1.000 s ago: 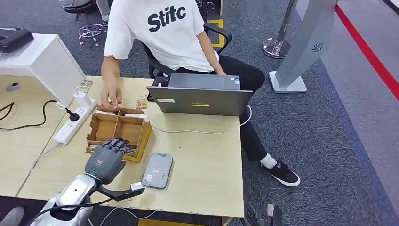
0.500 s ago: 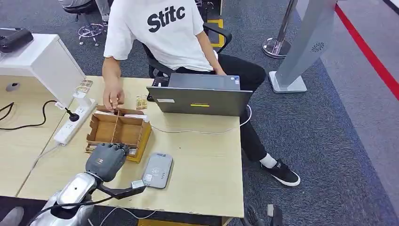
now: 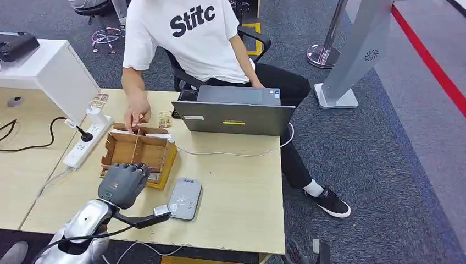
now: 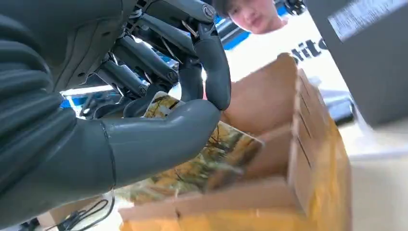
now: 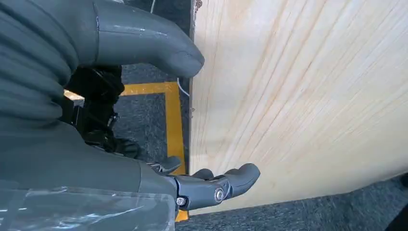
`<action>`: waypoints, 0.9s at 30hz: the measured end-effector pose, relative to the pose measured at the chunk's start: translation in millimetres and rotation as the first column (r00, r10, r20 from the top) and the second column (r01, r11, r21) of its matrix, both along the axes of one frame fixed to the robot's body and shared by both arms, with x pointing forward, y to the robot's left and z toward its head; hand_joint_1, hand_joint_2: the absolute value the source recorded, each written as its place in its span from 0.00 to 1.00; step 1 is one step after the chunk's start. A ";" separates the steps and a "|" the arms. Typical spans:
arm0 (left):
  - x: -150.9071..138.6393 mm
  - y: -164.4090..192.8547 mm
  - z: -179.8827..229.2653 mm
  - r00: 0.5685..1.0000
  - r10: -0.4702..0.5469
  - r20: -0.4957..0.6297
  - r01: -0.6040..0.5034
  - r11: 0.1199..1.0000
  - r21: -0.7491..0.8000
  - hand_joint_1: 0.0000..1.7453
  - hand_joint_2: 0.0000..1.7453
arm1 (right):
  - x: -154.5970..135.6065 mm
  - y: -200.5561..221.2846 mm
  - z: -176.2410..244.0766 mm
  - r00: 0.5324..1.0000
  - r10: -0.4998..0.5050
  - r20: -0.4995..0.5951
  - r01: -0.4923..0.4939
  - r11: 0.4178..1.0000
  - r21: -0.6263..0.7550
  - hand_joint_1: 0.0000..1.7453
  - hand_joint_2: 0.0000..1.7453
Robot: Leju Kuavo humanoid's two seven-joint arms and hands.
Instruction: Pass the card to the sensor for recognition and then transmit it.
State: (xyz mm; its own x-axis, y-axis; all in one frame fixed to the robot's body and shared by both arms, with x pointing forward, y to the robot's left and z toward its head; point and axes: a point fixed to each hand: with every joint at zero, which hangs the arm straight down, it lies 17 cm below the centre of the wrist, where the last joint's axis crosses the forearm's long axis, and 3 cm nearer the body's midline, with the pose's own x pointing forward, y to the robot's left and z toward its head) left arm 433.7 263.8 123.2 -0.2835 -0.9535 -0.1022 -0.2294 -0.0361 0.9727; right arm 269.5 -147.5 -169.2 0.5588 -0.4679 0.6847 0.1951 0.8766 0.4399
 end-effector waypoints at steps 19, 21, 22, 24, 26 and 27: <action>-1.0 20.3 93.5 0.975 0.073 0.211 -0.037 0.985 -0.168 1.00 1.00 | -1.3 -0.9 -0.7 1.000 -0.009 -0.003 0.009 1.000 0.002 0.00 1.00; -1.5 22.4 98.5 0.972 0.078 0.222 -0.039 0.984 -0.172 1.00 1.00 | -1.8 -0.6 -1.0 1.000 -0.009 -0.004 0.009 1.000 0.003 0.00 1.00; -1.6 23.3 100.0 0.971 0.080 0.225 -0.041 0.984 -0.173 1.00 1.00 | -1.9 -0.5 -1.0 1.000 -0.009 -0.004 0.009 1.000 0.003 0.00 1.00; -1.9 24.3 102.7 0.969 0.082 0.231 -0.042 0.984 -0.176 1.00 1.00 | -2.0 -0.5 -1.1 1.000 -0.009 -0.004 0.009 1.000 0.003 0.00 1.00; -1.9 25.7 104.2 0.968 0.087 0.235 -0.045 0.983 -0.179 1.00 1.00 | -2.0 -0.5 -1.1 1.000 -0.009 -0.005 0.009 1.000 0.003 0.00 1.00; -1.9 26.0 104.5 0.968 0.088 0.235 -0.046 0.983 -0.180 1.00 1.00 | -2.0 -0.4 -1.1 1.000 -0.008 -0.004 0.008 1.000 0.003 0.00 1.00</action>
